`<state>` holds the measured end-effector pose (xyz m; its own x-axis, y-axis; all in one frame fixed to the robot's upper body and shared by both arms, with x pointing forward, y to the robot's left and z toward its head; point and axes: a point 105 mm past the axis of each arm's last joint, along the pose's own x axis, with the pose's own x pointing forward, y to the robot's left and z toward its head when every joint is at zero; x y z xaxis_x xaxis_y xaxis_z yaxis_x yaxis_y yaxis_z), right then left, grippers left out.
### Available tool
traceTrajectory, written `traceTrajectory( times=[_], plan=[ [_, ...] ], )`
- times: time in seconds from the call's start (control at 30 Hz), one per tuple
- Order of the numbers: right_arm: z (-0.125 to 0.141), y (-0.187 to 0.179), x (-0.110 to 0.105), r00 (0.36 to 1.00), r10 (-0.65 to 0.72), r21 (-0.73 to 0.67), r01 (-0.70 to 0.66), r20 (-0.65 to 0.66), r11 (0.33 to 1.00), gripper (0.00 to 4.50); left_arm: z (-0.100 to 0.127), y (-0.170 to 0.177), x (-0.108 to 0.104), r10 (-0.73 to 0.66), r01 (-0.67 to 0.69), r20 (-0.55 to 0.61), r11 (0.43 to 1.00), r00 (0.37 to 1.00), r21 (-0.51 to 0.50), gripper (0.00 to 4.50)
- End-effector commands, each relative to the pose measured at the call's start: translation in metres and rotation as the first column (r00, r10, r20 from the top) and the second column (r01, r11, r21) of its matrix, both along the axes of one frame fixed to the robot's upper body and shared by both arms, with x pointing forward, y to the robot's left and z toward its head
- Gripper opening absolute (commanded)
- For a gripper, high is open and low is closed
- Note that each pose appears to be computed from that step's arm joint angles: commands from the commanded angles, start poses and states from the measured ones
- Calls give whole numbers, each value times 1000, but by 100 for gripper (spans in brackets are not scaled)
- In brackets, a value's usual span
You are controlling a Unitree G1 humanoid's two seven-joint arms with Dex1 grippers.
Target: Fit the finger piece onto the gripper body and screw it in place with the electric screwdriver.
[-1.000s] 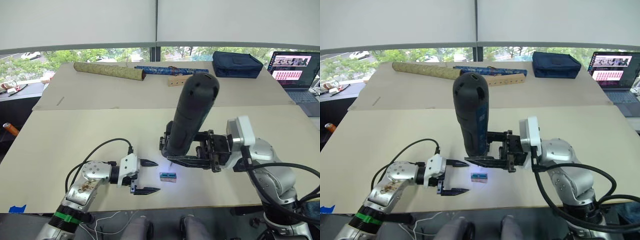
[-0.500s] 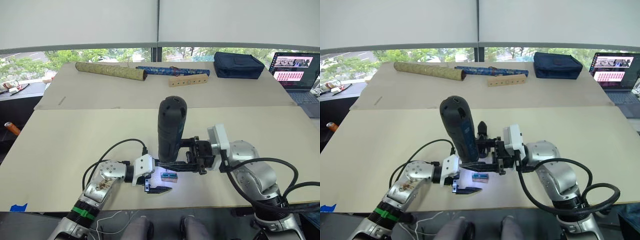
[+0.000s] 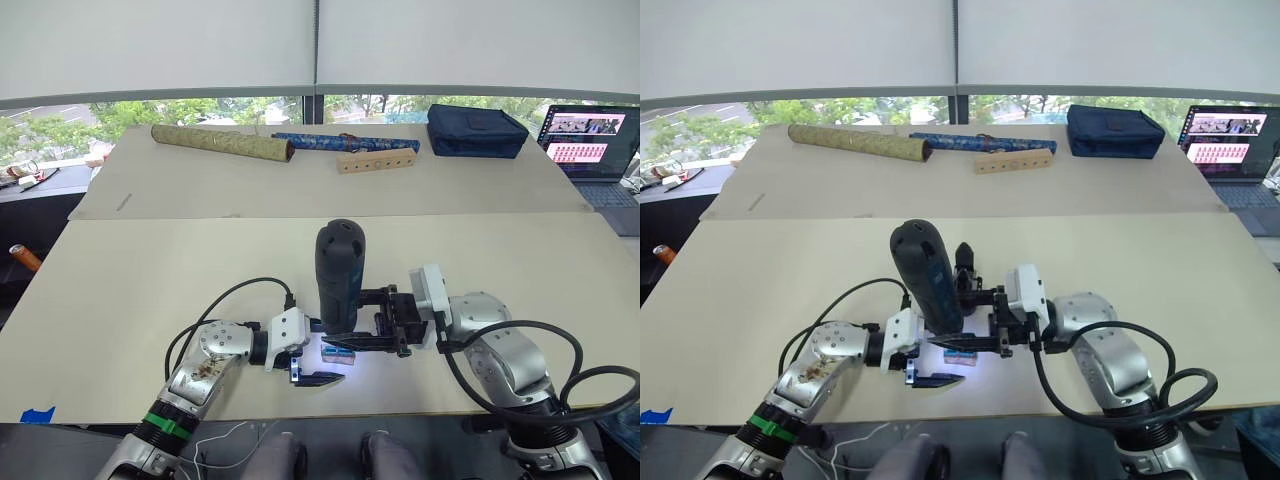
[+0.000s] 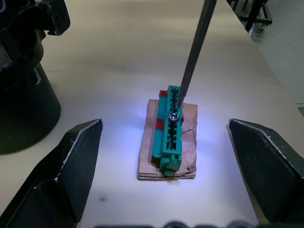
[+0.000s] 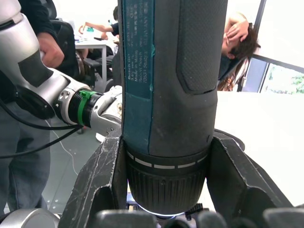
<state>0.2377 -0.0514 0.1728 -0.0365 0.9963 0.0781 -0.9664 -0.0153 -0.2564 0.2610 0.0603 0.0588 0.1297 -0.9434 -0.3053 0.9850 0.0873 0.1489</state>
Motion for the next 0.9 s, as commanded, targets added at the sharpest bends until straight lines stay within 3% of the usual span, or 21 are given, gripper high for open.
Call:
traceTrajectory(
  times=[0.03,0.9],
  plan=[
    [13,0,-3,998,7,43,-10,62,999,190,-13,0,-7,-5,6,-50,1000,999,21,448],
    [12,-2,2,998,-19,47,16,56,999,190,-16,-1,-9,1,1,-67,1000,998,24,448]
  ],
)
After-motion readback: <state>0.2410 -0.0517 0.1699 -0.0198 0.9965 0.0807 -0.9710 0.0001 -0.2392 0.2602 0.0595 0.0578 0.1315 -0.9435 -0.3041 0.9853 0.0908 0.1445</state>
